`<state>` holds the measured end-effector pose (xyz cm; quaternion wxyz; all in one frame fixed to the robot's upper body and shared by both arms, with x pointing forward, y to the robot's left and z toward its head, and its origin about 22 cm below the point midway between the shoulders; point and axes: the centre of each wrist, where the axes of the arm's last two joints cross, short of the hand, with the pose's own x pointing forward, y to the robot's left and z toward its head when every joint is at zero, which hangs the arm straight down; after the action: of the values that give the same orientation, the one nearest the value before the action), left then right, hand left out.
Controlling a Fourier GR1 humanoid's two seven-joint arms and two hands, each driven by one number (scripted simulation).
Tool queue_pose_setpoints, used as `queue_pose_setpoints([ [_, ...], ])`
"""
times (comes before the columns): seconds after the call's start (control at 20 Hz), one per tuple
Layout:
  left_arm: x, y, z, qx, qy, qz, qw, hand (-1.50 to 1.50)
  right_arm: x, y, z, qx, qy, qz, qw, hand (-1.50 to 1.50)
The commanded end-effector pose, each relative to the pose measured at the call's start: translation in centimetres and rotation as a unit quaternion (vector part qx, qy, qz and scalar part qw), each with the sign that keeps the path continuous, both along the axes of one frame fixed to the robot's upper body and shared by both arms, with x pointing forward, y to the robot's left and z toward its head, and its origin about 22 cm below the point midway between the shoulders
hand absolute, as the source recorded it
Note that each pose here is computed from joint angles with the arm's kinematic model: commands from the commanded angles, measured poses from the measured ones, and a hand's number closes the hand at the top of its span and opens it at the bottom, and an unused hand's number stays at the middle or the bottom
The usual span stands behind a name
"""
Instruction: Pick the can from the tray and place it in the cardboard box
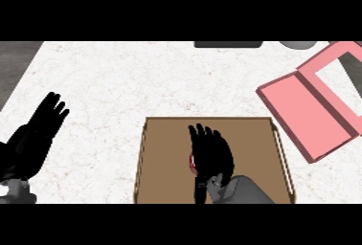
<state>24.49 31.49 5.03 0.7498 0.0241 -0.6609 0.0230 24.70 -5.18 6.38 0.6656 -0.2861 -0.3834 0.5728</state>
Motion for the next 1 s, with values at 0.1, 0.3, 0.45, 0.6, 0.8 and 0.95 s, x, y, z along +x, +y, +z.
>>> queue_pose_setpoints([
  [0.1, -1.5, 1.7, -1.1, 0.001, 0.002, -0.011, 0.9999, 0.00, -0.5, 0.7, -0.5, -0.026, 0.016, -0.033, 0.999, -1.50],
  [0.3, -0.7, 0.9, -0.7, 0.006, -0.001, -0.006, 1.0000, 0.00, 0.5, 0.7, -0.2, -0.016, 0.003, -0.031, 0.999, 1.50],
  [0.45, -1.1, 1.2, 1.1, 0.004, -0.002, -0.006, 1.0000, 0.00, 0.0, 0.8, -1.0, -0.006, -0.031, -0.008, 0.999, 1.50],
  [0.6, 1.3, -0.2, -0.2, 0.004, 0.006, -0.004, 1.0000, 0.00, 1.6, 0.0, -1.9, -0.004, -0.035, 0.008, 0.999, 1.50],
  [0.8, 0.9, 0.7, 0.8, 0.007, -0.004, -0.001, 1.0000, 0.00, 0.7, 0.2, -1.4, -0.012, -0.043, 0.017, 0.999, 1.50],
  [0.95, -0.5, 0.6, 1.1, 0.002, 0.006, -0.002, 1.0000, 0.00, 0.6, 0.1, -1.4, -0.017, -0.048, 0.000, 0.999, 1.50],
])
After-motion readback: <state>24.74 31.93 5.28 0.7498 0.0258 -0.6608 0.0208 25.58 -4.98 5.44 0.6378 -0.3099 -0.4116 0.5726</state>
